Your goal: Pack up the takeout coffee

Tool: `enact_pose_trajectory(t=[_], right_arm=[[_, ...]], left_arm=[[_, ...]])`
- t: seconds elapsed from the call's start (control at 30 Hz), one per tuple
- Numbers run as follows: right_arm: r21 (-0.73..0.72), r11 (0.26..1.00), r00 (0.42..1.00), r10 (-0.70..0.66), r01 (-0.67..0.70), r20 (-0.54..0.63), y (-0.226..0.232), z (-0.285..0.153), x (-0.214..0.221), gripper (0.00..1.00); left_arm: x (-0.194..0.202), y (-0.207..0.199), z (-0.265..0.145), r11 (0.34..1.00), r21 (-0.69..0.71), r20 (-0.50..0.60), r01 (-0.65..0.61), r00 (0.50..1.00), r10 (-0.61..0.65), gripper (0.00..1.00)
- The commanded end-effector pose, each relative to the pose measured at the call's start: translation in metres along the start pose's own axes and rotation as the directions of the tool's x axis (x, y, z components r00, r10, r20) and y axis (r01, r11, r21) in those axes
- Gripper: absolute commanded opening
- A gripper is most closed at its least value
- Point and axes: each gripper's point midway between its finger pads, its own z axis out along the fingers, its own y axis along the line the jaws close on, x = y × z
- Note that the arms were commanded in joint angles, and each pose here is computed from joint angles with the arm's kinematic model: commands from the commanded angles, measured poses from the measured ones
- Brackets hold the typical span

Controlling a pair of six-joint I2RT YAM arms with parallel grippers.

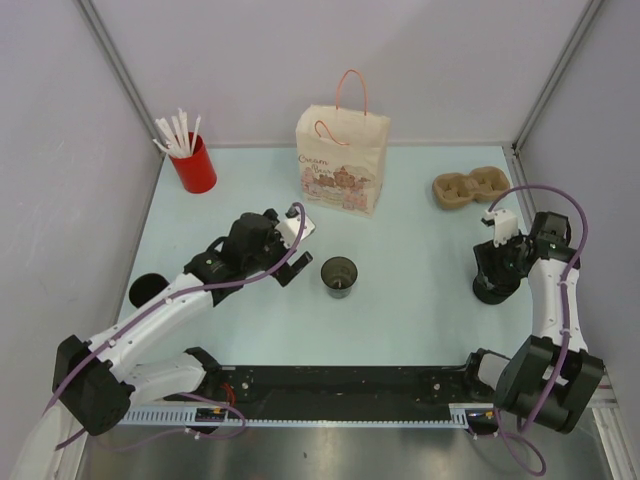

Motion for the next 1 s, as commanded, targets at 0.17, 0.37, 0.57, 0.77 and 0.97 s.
enact_pose_trajectory(t=[0.17,0.37,0.57,0.77,0.97], right_arm=[[-0.026,0.999,0.999,0.039,-0.038,0.021,-0.001,0.018,-0.001,0.6],[-0.024,0.999,0.999,0.041,-0.04,0.022,-0.001,0.02,0.0,0.43],[-0.008,0.999,0.999,0.034,-0.034,0.029,-0.001,0.018,-0.003,0.28],[0.026,1.0,0.999,0.014,-0.015,0.053,-0.002,0.01,-0.009,0.22],[0.075,0.997,0.995,-0.026,0.018,0.097,0.0,-0.005,-0.02,0.16]], left_arm=[[-0.005,0.003,0.003,1.0,-0.005,0.032,0.028,0.999,-0.028,1.0],[-0.004,0.004,0.003,1.0,-0.009,0.03,0.03,0.999,-0.03,1.0],[-0.004,0.005,0.003,0.999,-0.013,0.031,0.033,0.999,-0.032,0.99],[-0.003,0.005,0.004,0.999,-0.011,0.03,0.033,0.999,-0.032,0.99],[-0.002,0.006,0.004,0.999,-0.013,0.027,0.031,0.999,-0.031,0.99]])
